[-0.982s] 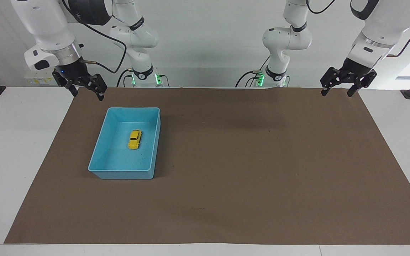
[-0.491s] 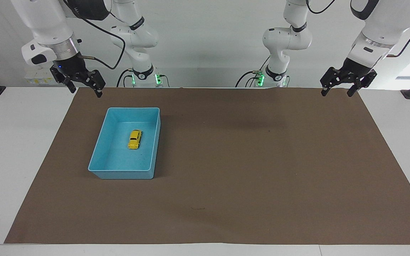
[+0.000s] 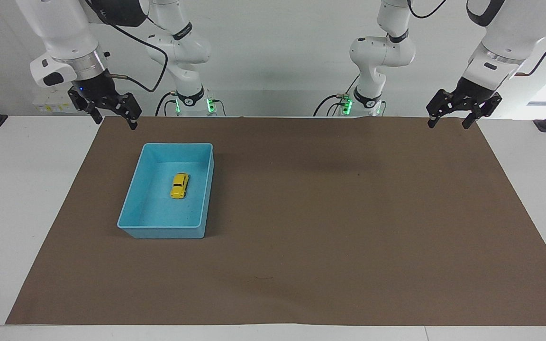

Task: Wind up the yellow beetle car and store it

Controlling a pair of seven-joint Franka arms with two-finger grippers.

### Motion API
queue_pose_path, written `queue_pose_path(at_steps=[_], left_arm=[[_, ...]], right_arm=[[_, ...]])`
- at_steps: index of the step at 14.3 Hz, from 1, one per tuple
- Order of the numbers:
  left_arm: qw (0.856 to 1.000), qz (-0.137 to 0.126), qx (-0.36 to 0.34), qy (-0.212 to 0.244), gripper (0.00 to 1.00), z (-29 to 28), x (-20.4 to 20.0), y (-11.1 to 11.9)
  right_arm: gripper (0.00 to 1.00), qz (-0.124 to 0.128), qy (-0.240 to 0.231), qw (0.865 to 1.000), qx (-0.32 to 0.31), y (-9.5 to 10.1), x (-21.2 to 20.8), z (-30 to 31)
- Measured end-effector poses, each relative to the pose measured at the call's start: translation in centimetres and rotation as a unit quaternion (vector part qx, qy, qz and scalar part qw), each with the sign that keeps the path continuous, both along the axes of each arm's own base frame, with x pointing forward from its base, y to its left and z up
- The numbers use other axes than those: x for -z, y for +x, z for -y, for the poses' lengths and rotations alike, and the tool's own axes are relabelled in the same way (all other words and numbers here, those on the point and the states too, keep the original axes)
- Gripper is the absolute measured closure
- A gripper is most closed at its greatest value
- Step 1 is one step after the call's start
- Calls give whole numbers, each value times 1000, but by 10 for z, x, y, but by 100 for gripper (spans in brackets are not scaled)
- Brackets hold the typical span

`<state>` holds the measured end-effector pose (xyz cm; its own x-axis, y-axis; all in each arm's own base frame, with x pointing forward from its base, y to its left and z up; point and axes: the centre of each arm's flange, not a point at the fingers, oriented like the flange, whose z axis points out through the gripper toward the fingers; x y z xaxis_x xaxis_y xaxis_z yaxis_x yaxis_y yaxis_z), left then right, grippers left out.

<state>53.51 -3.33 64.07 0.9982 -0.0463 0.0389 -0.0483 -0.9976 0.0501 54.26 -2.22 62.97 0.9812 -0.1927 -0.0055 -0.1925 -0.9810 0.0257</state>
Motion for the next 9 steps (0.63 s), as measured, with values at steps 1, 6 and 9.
queue_pose_path(at_steps=[1, 6, 9], left_arm=[[1000, 0, 0, 0, 0, 0, 0, 0], [1000, 0, 0, 0, 0, 0, 0, 0], [1000, 0, 0, 0, 0, 0, 0, 0]], right_arm=[[0, 0, 6, 1000, -1, 0, 0, -2], [0, 0, 11, 1000, -1, 0, 0, -4], [0, -2, 11, 1000, -2, -1, 0, -4]])
